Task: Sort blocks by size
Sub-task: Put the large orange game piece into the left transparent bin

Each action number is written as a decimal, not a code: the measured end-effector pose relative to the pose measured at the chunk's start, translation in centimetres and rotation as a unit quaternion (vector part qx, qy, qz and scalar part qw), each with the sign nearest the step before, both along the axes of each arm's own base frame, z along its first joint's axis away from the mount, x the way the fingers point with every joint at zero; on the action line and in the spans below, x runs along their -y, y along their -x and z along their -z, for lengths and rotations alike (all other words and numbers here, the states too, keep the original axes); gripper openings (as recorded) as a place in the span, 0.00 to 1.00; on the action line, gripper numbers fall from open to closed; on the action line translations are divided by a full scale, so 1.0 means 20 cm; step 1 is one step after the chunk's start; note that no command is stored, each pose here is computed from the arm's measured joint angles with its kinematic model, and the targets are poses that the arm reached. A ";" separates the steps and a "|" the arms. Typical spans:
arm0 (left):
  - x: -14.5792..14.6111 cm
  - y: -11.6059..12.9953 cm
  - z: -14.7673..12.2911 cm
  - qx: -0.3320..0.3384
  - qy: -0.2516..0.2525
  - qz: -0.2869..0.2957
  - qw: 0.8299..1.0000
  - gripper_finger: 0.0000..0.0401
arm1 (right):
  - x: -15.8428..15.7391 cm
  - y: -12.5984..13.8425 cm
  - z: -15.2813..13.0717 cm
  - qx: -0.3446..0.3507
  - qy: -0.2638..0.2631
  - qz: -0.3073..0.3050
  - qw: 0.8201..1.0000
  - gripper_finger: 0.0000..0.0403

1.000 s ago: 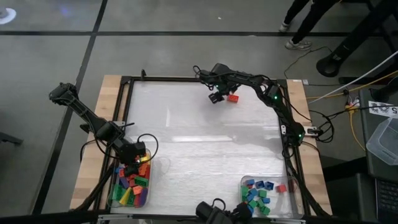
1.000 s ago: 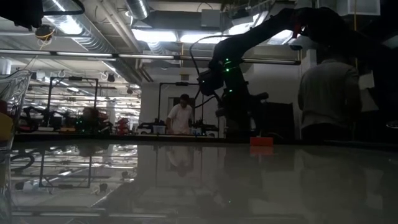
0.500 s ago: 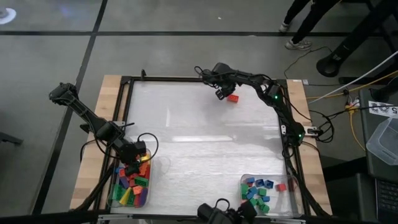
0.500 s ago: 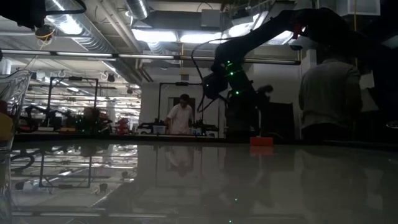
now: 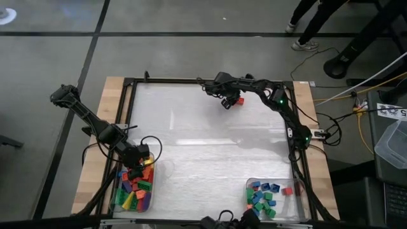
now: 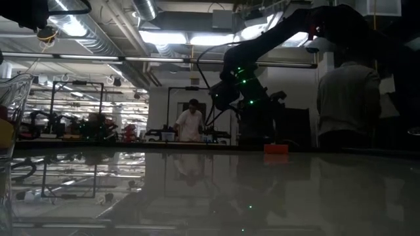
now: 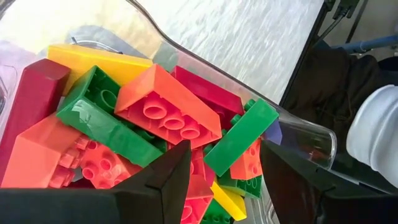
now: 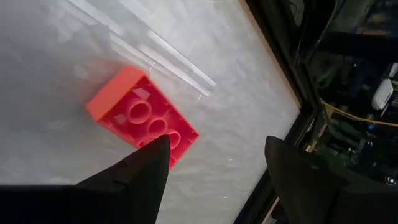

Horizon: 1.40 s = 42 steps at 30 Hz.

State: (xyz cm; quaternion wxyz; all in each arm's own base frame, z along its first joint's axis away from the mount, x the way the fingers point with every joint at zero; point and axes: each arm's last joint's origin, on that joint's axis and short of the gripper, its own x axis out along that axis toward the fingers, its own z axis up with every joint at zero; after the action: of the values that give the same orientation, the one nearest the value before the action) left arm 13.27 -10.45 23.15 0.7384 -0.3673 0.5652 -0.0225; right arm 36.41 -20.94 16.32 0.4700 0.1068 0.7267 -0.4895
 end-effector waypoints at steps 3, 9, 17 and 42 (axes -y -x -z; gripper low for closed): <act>0.00 0.00 0.00 0.000 0.000 0.000 1.000 0.45 | -0.01 -0.01 0.00 0.000 -0.010 -0.014 1.000 0.65; 0.00 0.00 0.00 0.000 0.000 0.000 1.000 0.45 | -0.01 -0.02 0.00 -0.004 0.007 -0.026 1.000 0.65; 0.00 0.00 0.00 0.000 0.000 0.000 1.000 0.45 | -0.01 -0.07 0.02 0.017 0.026 -0.068 0.997 0.65; 0.00 0.00 0.00 0.004 -0.005 0.000 1.000 0.45 | 0.01 -0.07 0.02 0.027 0.023 -0.066 0.997 0.65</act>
State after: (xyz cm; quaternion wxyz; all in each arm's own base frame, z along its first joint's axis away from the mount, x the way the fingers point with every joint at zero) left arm 13.29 -10.43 23.15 0.7424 -0.3637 0.5622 -0.0218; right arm 37.75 -21.13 15.85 0.5229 0.0610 0.7078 -0.4710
